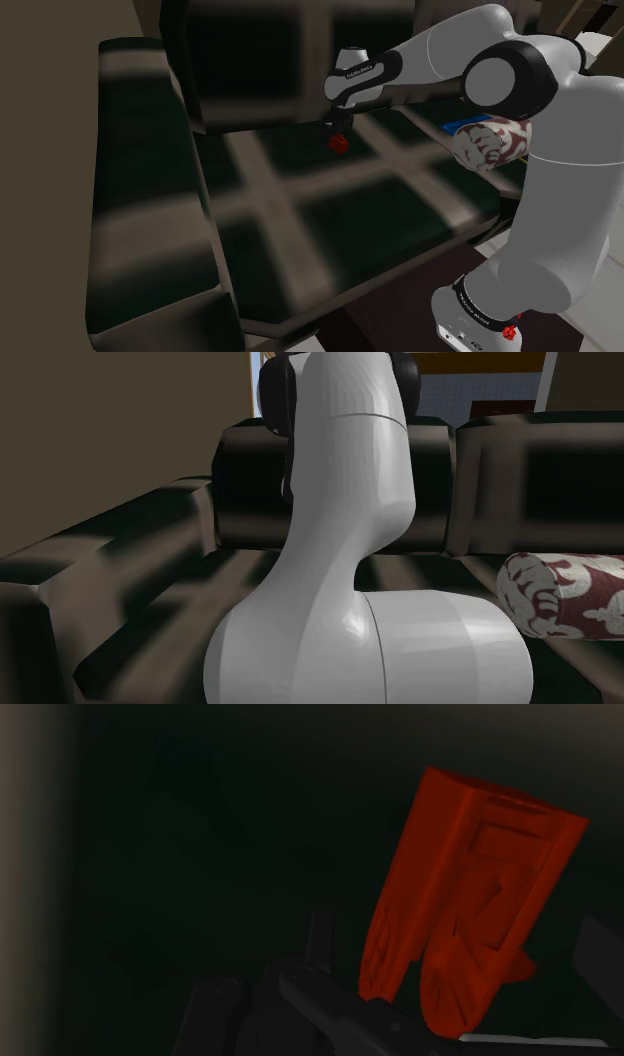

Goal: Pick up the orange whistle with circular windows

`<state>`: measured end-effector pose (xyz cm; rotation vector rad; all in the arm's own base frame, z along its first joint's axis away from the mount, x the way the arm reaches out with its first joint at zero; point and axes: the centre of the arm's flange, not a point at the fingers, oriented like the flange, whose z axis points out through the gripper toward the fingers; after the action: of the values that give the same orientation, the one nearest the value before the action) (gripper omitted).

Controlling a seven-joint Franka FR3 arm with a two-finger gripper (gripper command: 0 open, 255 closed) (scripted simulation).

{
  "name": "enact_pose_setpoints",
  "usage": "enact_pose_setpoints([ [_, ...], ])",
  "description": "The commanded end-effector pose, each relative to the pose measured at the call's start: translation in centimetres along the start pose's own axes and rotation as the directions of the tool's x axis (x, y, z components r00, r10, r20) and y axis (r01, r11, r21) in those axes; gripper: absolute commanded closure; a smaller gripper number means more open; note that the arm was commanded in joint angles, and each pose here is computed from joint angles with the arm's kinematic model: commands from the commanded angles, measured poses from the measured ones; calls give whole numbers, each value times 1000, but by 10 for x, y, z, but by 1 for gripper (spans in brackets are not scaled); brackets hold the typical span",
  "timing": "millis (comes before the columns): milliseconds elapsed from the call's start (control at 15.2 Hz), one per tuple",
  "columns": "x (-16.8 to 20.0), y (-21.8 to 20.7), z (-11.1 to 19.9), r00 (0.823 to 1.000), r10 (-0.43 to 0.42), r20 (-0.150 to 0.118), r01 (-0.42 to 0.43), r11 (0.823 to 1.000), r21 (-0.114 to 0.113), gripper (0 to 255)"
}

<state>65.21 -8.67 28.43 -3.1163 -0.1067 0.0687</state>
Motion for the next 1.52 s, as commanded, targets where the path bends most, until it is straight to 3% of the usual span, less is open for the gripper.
enact_pose_setpoints([
  [0,1,0,2,1000,0,-1,0,1000,0,255],
  [594,0,0,2,1000,0,-1,0,1000,0,255],
  [1452,-3,-2,-67,1000,0,-1,0,1000,0,255],
])
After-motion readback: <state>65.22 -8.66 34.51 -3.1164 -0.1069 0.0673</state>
